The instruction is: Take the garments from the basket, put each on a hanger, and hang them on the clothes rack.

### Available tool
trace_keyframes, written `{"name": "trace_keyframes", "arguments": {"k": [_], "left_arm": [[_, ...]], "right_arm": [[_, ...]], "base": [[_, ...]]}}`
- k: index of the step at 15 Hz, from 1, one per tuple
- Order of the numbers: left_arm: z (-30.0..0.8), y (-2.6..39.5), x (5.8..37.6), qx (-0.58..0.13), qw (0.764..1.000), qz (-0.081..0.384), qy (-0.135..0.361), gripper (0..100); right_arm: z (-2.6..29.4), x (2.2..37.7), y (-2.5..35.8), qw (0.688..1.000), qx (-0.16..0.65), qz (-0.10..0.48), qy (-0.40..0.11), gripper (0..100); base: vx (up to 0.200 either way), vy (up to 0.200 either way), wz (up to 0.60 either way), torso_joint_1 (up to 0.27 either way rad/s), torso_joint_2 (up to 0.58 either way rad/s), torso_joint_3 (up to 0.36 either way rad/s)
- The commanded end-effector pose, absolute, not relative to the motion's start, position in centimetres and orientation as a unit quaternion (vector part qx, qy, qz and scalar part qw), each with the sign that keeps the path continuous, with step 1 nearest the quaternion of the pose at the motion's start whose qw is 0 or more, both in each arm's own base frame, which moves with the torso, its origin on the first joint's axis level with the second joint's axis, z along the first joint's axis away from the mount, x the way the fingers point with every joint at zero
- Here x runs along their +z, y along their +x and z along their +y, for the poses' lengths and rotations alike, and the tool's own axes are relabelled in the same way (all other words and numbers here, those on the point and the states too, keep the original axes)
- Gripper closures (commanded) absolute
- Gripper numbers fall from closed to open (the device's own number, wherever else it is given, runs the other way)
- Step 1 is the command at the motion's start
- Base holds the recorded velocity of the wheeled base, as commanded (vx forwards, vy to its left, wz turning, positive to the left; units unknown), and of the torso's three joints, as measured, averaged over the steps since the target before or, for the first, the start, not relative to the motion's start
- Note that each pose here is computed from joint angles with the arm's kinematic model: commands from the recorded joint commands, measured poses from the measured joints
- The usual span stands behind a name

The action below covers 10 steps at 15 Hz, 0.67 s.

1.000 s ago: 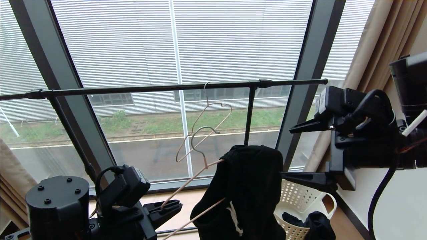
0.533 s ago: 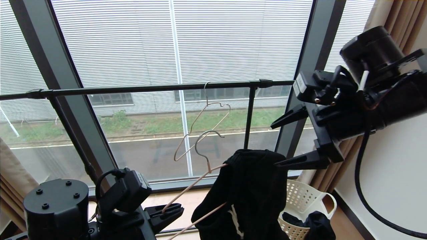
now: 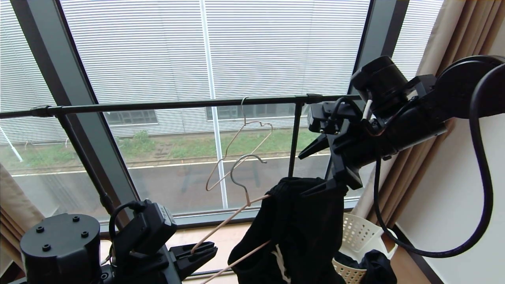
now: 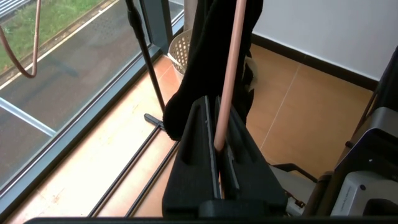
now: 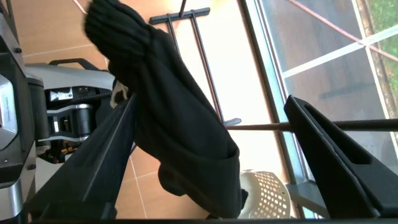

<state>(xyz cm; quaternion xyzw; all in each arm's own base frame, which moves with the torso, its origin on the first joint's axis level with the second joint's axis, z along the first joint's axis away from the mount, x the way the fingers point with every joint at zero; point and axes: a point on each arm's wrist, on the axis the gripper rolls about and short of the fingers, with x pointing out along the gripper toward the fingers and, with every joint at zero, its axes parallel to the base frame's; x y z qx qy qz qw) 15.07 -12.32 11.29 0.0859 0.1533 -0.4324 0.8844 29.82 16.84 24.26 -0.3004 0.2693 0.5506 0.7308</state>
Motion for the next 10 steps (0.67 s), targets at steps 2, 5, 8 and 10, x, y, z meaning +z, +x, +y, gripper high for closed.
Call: {"name": "trace_keyframes", "arguments": {"k": [2,5,8,10], "left_arm": [[-12.3,15.0,11.3,-0.434,0.884,0.152,0.086,100],[-12.3,15.0,11.5,-0.434,0.885,0.144,0.084,100],[-12.3,15.0,11.6,-0.434,0.886,0.142,0.084,100],[-12.3,15.0,11.5,-0.434,0.886,0.143,0.084,100]], "right_arm": [[17.7,22.8,31.4,0.726,0.549,0.284,-0.302,0],[18.2,22.3,32.3,0.726,0.548,0.288,-0.300,0],[19.1,21.4,32.4,0.716,0.557,0.294,-0.301,0],[19.5,21.5,32.1,0.713,0.562,0.291,-0.302,0]], "base": [[0.000,0.000,0.00,0.000,0.00,0.000],[0.000,0.000,0.00,0.000,0.00,0.000],[0.000,0.000,0.00,0.000,0.00,0.000],[0.000,0.000,0.00,0.000,0.00,0.000]]}}
